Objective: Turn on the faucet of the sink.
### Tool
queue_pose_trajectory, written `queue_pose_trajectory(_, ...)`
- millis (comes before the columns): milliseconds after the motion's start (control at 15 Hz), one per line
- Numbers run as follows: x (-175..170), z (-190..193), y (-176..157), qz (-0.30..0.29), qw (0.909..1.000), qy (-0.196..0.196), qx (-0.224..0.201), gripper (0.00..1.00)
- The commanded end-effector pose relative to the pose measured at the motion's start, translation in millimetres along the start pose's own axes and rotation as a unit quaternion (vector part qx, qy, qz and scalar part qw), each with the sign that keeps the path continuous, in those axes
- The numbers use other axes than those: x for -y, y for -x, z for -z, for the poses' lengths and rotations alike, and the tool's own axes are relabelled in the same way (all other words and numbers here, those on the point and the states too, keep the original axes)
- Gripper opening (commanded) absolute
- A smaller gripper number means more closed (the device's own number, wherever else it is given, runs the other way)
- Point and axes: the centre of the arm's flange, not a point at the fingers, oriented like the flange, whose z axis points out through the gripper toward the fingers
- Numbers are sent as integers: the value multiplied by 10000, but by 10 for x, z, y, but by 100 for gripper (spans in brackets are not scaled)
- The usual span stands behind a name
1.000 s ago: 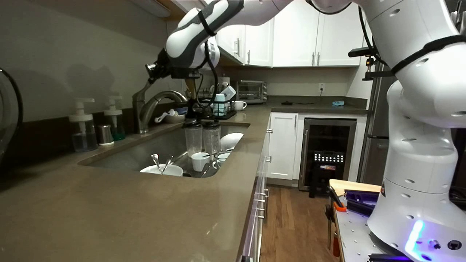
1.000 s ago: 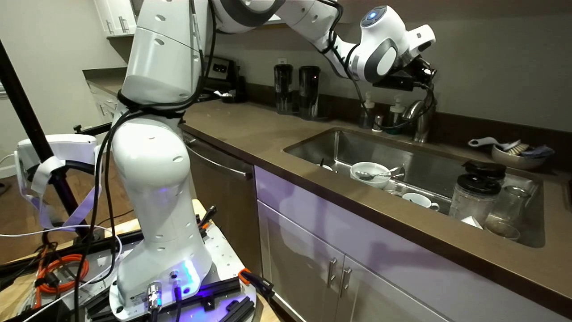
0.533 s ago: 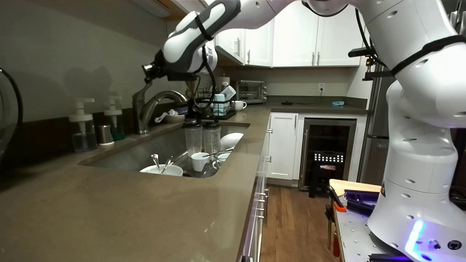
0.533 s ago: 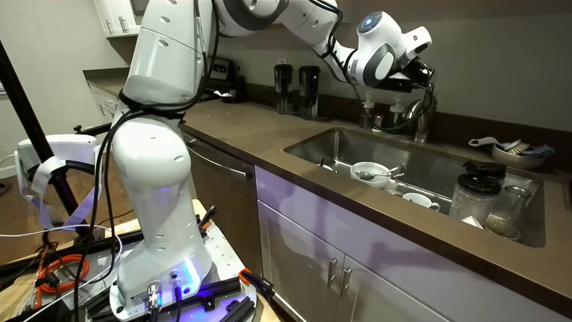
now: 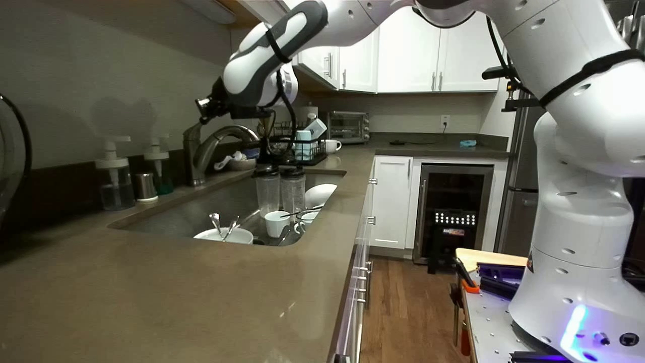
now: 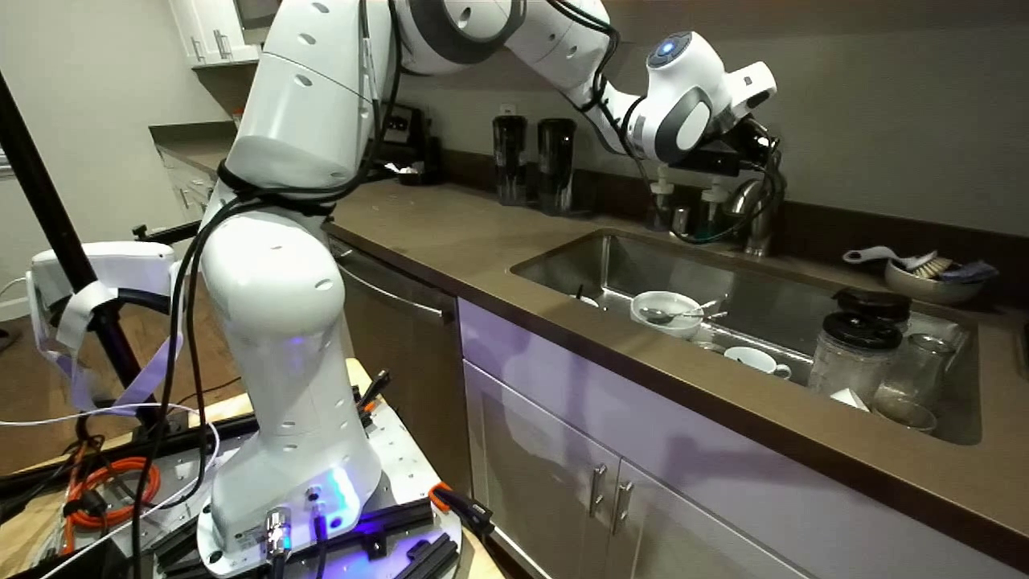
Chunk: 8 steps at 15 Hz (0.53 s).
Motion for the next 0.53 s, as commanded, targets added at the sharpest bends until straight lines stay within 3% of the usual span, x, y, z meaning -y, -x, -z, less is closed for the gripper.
queue_pose_trajectory(0,-87,10,-95,-82,9995,186,222,0)
queue_pose_trajectory(267,-205,-12,-103,-144,9987,482,-56,0)
queue_pose_trajectory(467,-207,-20,-145,-416,9985,361,-63,0)
